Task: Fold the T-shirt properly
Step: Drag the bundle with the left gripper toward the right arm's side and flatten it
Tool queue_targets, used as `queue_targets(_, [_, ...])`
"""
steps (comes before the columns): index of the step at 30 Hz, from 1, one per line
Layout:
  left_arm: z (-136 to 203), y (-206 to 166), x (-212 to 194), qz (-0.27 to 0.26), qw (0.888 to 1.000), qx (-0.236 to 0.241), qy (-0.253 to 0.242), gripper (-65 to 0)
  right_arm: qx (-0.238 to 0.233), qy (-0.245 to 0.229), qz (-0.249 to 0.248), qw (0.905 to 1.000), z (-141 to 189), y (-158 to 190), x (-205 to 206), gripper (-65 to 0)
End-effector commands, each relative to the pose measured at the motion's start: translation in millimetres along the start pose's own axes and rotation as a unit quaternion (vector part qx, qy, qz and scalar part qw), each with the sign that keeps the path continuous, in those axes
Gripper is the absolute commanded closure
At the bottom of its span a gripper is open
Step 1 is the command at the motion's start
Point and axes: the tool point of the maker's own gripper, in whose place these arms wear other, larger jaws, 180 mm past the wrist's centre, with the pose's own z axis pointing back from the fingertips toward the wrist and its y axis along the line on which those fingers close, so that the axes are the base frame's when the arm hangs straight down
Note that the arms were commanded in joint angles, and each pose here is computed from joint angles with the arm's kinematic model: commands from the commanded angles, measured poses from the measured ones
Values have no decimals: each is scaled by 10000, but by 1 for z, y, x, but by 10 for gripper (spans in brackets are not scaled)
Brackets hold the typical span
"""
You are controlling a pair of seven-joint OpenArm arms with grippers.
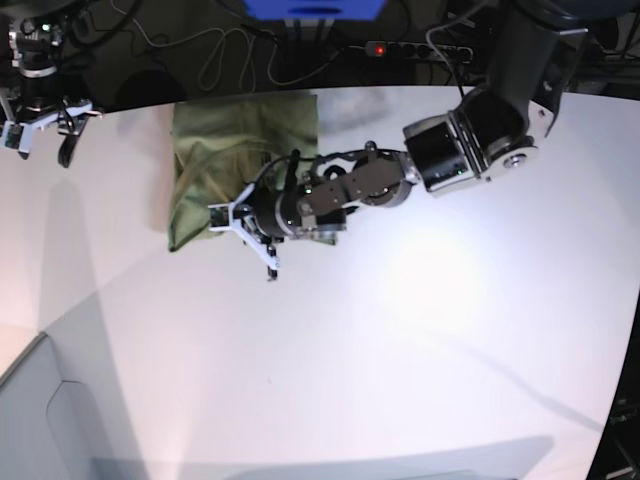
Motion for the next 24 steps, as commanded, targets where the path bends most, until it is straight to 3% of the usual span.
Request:
queue_targets(1, [1,1,-16,13,9994,-34,358,-128,61,-259,106,9996,2,0,14,-422])
queue_targets(4, [8,25,-12,311,9990,211,226,-285,181,-262,100,9994,-1,9,14,-422])
queue_targets(7, [19,46,0,502,9976,485,-11,-369,186,-254,91,9995,-1,10,14,-422])
queue_targets(12, [52,80,35,923,9875,999,-791,-373,223,-237,87,9994,-1,12,13,-423])
queue_targets(18, [92,107,47,1503,9657,1555,-1434,-373,828,-167,192,9962,-2,50,8,-425])
queue_targets(24, [154,133,9,2016,9346,2409,-1666,-373,1475,-196,213,9886,-6,96,9,-426])
